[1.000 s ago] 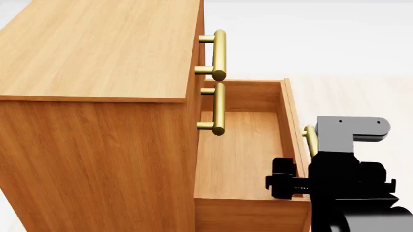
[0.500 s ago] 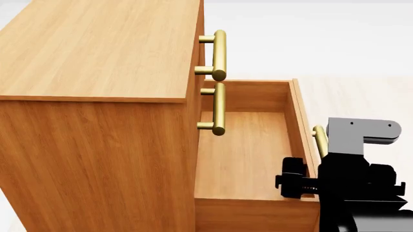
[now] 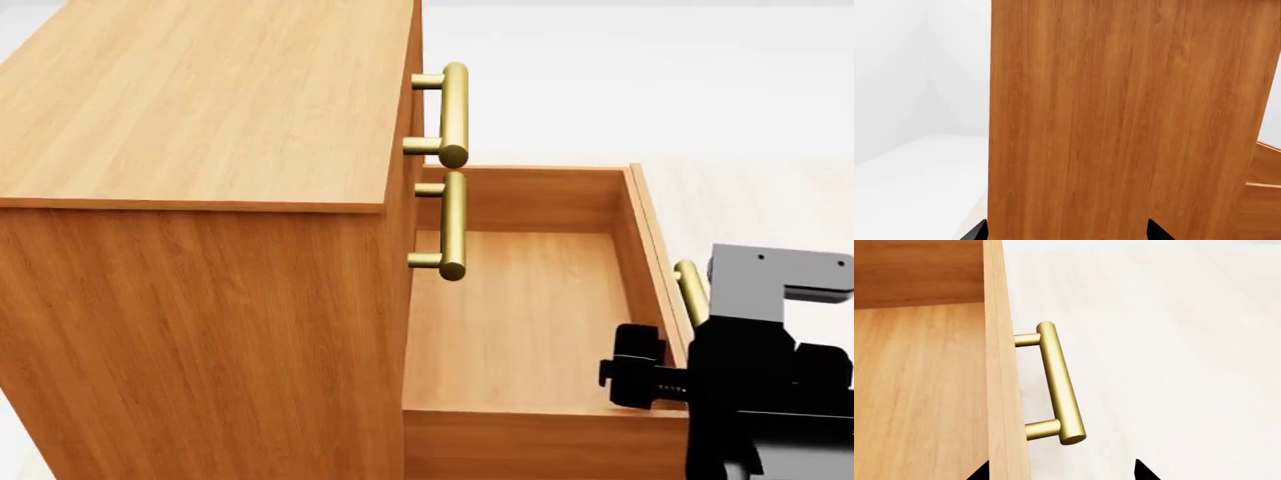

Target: Put the bowl in the bottom drawer of the cabinet and close it.

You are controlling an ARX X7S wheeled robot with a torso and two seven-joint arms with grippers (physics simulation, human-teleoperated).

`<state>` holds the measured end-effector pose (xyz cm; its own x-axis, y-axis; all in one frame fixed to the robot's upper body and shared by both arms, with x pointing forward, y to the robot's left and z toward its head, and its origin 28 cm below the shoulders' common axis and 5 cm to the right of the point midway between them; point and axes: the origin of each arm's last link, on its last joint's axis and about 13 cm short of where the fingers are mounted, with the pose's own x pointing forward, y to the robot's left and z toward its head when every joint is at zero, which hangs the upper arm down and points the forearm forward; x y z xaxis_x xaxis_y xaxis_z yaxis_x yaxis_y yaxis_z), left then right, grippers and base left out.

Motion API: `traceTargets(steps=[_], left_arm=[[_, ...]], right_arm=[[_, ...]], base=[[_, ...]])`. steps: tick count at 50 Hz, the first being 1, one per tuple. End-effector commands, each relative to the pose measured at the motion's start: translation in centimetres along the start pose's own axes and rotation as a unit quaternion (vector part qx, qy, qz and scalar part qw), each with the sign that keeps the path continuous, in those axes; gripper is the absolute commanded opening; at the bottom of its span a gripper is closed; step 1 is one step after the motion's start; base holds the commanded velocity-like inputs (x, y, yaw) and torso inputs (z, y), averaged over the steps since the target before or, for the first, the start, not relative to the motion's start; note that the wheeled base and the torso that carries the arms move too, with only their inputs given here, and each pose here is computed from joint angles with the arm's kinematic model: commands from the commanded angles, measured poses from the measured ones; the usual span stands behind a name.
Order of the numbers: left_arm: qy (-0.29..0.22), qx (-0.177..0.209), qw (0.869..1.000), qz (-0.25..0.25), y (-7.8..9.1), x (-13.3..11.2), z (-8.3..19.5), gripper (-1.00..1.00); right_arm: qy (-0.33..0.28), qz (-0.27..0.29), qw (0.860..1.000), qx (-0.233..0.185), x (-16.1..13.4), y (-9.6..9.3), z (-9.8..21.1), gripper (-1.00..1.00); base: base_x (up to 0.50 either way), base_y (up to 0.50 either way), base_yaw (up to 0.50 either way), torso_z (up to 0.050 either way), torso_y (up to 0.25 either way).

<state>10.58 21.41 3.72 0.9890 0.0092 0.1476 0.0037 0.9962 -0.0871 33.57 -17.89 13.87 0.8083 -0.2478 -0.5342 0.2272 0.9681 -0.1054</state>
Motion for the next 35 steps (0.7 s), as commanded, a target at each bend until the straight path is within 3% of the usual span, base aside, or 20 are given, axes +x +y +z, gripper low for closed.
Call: traceTargets(steps=[1, 19, 25, 35], left_arm=[[0.000, -0.001, 1.000, 0.000, 0.0, 0.0, 0.1, 1.00], [0.000, -0.002, 1.000, 0.001, 0.0, 0.0, 0.0, 1.00], [0.000, -0.002, 1.000, 0.001, 0.0, 0.0, 0.1, 1.00], [0.000, -0.002, 1.000, 0.000, 0.0, 0.0, 0.0, 1.00]], right_arm=[[0.011, -0.040, 0.999, 0.000, 0.5, -1.3, -0.6, 1.00], [0.009, -0.053, 0.999, 0.004, 0.7, -2.0, -0.8, 1.00], [-0.058, -0.005, 0.998, 0.037, -0.9, -1.9, 0.6, 1.00], [-0.139, 0.018, 0.989, 0.038, -3.1, -2.3, 2.1, 1.00]], base=[[0.00, 0.00, 0.00, 0.000, 0.000], [0.00, 0.00, 0.00, 0.000, 0.000], [0.00, 0.00, 0.00, 0.000, 0.000], [0.00, 0.00, 0.00, 0.000, 0.000]])
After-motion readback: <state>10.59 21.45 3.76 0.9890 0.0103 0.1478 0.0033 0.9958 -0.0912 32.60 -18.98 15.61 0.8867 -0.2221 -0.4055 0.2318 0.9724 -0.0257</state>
